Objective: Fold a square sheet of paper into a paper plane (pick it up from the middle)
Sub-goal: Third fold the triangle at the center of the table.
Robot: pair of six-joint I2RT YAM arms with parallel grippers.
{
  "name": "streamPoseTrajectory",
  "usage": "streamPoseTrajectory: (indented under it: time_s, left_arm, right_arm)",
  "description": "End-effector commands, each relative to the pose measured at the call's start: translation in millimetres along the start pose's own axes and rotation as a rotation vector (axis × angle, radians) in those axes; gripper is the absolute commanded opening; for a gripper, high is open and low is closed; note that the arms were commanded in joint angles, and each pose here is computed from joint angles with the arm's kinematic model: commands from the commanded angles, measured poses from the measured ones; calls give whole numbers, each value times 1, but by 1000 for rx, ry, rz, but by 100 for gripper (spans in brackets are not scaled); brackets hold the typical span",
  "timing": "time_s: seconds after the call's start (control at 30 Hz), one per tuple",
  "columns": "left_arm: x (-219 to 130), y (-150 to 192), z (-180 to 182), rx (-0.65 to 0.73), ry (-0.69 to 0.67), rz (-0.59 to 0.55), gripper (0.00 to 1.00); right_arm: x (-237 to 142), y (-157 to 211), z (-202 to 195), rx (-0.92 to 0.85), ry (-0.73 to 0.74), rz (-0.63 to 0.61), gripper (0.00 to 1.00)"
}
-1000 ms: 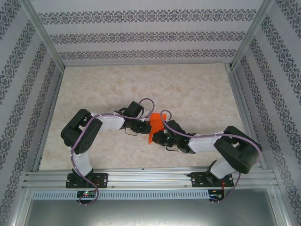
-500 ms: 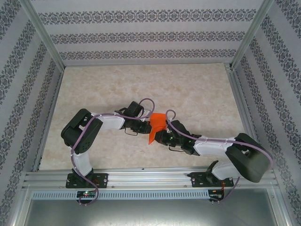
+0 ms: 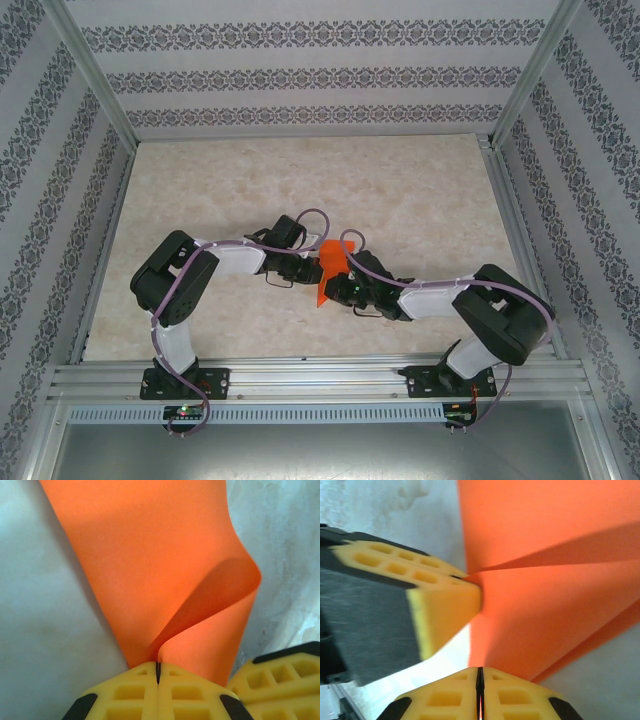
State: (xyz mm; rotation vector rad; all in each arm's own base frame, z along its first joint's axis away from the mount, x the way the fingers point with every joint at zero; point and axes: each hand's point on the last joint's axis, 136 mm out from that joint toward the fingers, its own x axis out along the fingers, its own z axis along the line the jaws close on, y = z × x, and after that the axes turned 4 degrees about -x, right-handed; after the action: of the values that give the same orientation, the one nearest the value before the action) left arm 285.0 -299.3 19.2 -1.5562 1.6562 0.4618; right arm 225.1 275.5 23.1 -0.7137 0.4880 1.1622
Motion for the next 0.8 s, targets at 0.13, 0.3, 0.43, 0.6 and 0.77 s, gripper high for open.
streamPoseTrajectory:
  time_s: [0.13, 0.3, 0.43, 0.6, 0.77]
  left_arm:
    - [12, 31, 33, -47, -93, 99, 2]
    - [12, 33, 34, -44, -98, 105, 1]
    - [12, 34, 35, -44, -100, 106, 1]
    - [12, 34, 35, -44, -98, 106, 1]
    - [12, 34, 35, -46, -100, 106, 1]
  right_arm:
    - [2, 18, -29, 9, 49, 37, 11]
    - [-14, -7, 7, -24, -50, -25, 12]
    - [-27, -25, 11, -40, -64, -68, 12]
    - [-22, -35, 4, -28, -75, -57, 12]
    - [-11, -35, -16, -6, -21, -41, 12]
